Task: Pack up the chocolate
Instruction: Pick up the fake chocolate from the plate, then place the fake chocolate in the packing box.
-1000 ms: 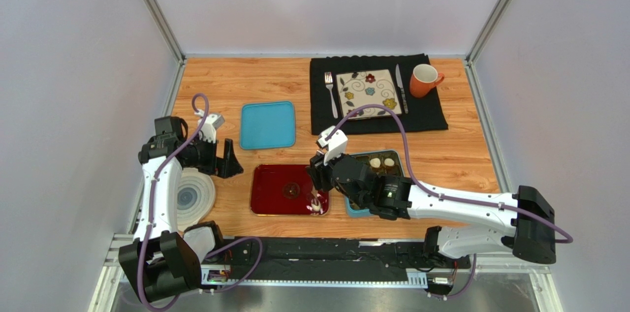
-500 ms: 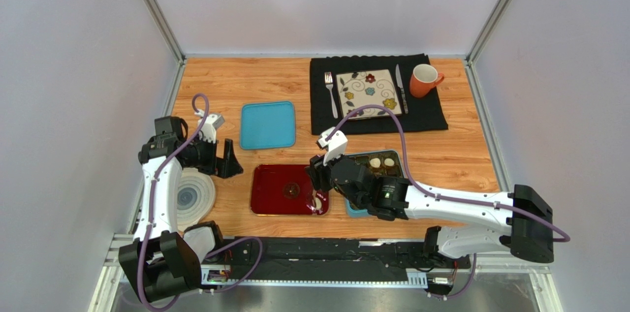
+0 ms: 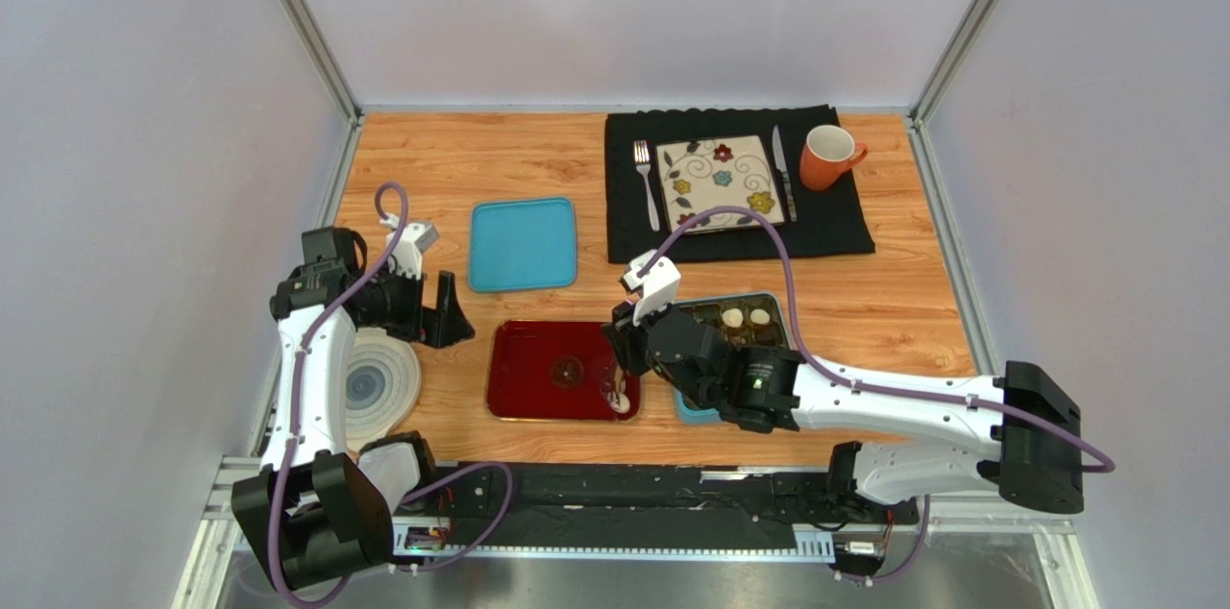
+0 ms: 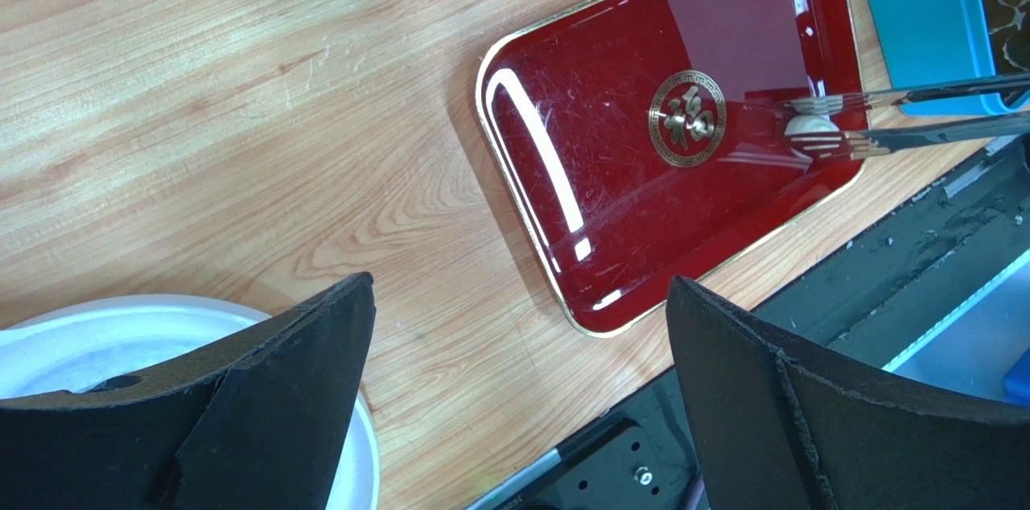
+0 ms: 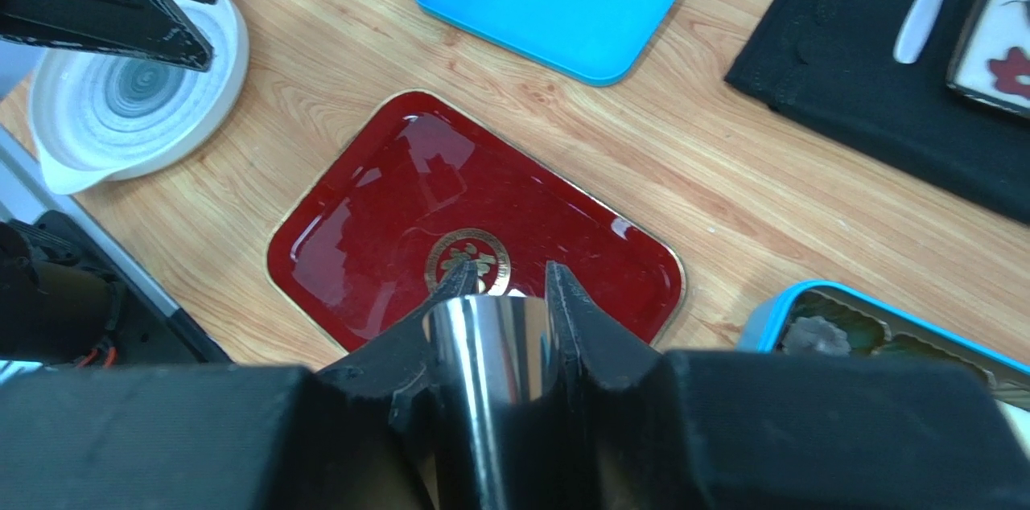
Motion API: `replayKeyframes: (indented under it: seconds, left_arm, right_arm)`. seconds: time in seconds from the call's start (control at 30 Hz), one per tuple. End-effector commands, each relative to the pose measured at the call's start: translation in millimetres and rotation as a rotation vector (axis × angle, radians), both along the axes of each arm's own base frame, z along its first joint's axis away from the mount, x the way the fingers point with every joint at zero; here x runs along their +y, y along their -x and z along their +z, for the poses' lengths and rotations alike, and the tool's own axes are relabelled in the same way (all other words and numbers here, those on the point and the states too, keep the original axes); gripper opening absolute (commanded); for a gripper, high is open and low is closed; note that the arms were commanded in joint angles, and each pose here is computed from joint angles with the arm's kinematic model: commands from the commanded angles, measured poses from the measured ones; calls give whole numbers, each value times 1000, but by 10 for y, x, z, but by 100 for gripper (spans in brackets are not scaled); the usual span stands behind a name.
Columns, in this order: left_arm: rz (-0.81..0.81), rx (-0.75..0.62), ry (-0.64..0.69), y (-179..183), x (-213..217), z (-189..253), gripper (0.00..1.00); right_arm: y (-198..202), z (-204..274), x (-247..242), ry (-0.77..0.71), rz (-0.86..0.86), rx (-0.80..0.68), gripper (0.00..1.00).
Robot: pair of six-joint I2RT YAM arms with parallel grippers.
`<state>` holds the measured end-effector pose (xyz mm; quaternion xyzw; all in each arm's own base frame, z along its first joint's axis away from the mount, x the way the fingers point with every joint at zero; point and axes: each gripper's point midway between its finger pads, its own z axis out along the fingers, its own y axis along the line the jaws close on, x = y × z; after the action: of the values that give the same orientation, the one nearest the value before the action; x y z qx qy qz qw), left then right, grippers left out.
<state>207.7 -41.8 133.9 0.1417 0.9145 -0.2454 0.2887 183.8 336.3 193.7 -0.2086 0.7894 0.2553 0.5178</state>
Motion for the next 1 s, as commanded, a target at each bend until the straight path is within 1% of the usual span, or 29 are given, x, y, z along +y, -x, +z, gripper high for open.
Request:
replayKeyframes:
  seconds: [0.0,0.07,0.13,0.27,0.43,0.5,0.53,0.57,0.6,0.77,0.97]
  left_arm:
    - [-12,-50,-15,-53,24,116,99]
    - [-12,-56,-19,-58,28,130,99]
    - [-11,-56,-19,-61,32,136,99]
    - [-11,-56,-15,-65,28,137,99]
    - [-14,-63,-15,-71,26,147,99]
    - [-16,-59,-14,-69,22,133,99]
    - [-16,-57,-10,-70,18,130,99]
    - [-15,-54,-7,-67,14,120,99]
    - [-15,-55,-4,-70,10,120,99]
    - [-14,-49,12,-78,-9,121,99]
    - [-14,-53,-1,-74,8,114,99]
  right_arm:
    - [-99,547,-82,-57,-47,-103,16]
    - [-146,825,-173,-67,-63,-156,16]
    - [-199,1003,-326,-64,-94,-193,16]
    - [-262,1240,-681,-59,-170,-242,15]
    - [-252,1161,-1294,1,-294,-236,13]
    - [-244,1124,-1544,3,-380,-215,12]
    - [-204,1056,-1723,36,-409,-200,13]
    - [-204,1034,-1858,26,-470,-188,12]
    - [-165,991,-2000,42,-491,-178,12]
    - [-123,889,-2311,46,-584,-173,12]
    - [-134,820,-2410,68,-627,-188,13]
